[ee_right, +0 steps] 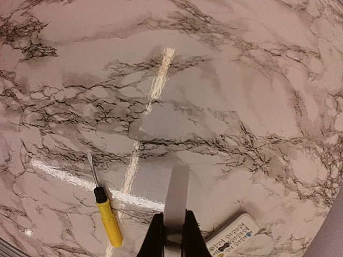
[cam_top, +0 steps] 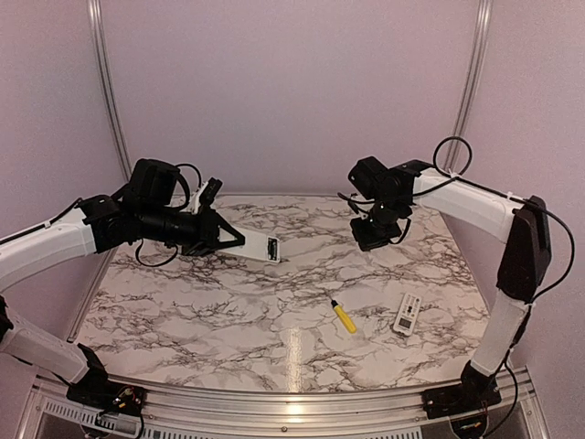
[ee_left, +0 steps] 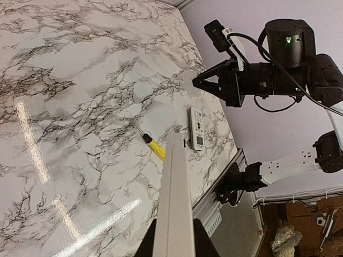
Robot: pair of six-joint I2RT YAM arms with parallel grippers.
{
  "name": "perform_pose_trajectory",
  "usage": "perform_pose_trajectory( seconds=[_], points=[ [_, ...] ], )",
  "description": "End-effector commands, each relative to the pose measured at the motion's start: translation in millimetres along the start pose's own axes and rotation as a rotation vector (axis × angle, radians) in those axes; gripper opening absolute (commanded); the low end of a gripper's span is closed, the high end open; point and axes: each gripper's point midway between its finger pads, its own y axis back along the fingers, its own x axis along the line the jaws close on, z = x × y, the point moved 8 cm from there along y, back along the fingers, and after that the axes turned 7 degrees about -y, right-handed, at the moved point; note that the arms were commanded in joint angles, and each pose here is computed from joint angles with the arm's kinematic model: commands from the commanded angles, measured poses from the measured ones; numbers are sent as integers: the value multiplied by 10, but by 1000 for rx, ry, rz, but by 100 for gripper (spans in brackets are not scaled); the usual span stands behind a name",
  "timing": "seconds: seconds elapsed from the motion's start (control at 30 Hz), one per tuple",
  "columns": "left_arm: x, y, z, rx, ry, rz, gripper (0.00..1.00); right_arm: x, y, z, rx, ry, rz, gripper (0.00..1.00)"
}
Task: Unload the batteries from the remote control
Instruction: Place the battery cover at the center of the board.
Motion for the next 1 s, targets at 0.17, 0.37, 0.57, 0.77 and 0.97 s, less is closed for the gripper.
perform_pose_trajectory(
  seconds=[0.17, 0.37, 0.57, 0.77, 0.97],
  points=[
    [14, 107, 19, -39, -8, 41, 0, -244, -368, 222, 46, 10, -86, 0],
    [62, 92, -23, -33, 14, 58, 0, -332, -688, 262, 101, 1, -61, 0],
    [107, 28, -40, -12, 23, 67, 0, -301, -904, 301, 131, 1, -18, 0],
    [126, -40, -29, 3, 27, 58, 0, -212, -1053, 334, 162, -4, 50, 0],
    [164, -106, -31, 23, 29, 48, 0, -173, -1032, 387, 164, -7, 86, 4]
  ],
)
